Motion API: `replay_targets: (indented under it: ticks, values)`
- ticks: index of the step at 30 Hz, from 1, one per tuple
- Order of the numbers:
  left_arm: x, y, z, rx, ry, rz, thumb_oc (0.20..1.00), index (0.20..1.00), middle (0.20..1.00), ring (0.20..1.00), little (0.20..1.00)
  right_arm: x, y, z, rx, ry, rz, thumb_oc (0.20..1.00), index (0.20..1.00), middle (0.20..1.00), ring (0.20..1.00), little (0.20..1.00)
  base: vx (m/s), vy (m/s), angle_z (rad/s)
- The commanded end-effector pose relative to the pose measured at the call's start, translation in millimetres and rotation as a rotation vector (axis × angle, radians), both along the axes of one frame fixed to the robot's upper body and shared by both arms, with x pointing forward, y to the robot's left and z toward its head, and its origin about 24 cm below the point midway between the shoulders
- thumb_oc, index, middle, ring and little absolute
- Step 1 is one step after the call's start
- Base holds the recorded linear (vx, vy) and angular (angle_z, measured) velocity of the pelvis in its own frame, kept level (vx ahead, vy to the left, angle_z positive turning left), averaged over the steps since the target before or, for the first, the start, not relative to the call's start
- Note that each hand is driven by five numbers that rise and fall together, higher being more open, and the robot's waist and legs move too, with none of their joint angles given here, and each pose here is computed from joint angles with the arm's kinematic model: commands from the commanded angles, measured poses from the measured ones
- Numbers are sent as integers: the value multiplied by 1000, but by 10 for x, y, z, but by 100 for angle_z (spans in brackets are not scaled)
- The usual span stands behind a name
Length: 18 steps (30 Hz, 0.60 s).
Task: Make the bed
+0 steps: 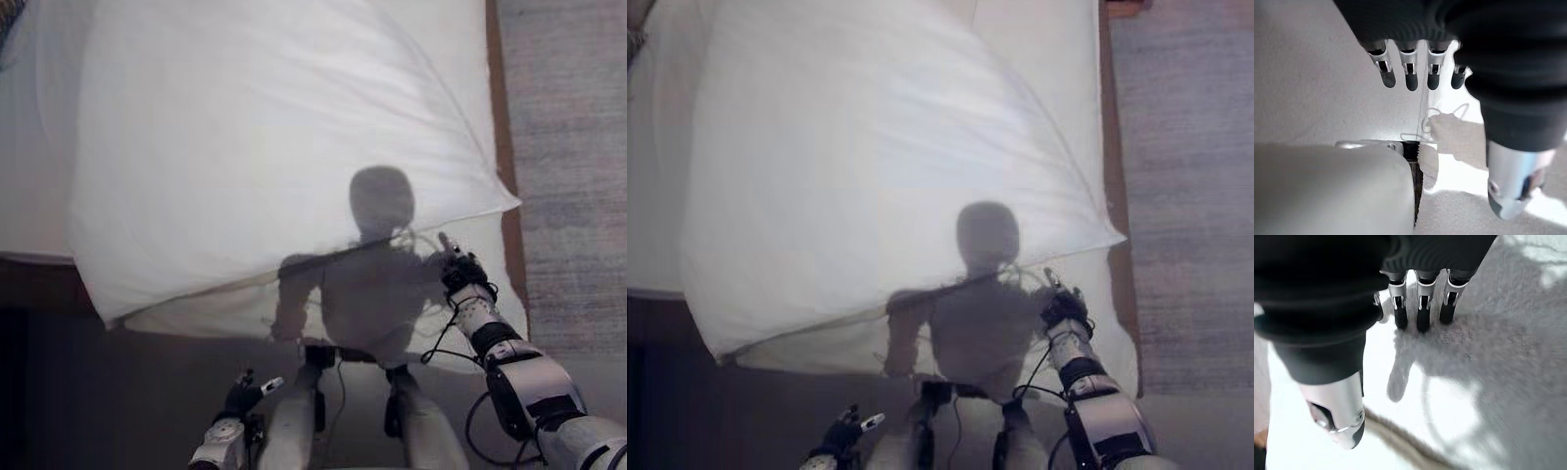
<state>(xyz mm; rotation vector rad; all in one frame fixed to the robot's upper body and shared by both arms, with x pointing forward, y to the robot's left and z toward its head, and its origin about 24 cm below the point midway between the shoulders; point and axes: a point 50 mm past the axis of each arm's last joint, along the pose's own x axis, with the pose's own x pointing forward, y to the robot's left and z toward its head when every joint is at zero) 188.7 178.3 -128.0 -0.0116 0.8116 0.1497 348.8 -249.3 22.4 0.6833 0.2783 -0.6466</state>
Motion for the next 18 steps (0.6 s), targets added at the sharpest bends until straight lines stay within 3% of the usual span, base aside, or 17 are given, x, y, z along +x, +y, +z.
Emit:
replay_targets:
  ticks: [1,16,18]
  values:
    - [10,-277,-13,-21,1,-81,1000,1000,1000,1000,1000,353,11,730,10,-281,-26,1000,1000,1000,1000,1000,-2,-10,6]
    - [293,-338,181,-13,-115,-103,1000,1000,1000,1000,1000,519,-55,1599,-46,-548,-91,1000,1000,1000,1000,1000,1,-4,7]
    - [284,-300,173,17,-111,-82,1000,1000,1000,1000,1000,488,-9,1676,-147,-555,-122,1000,1000,1000,1000,1000,0,0,0]
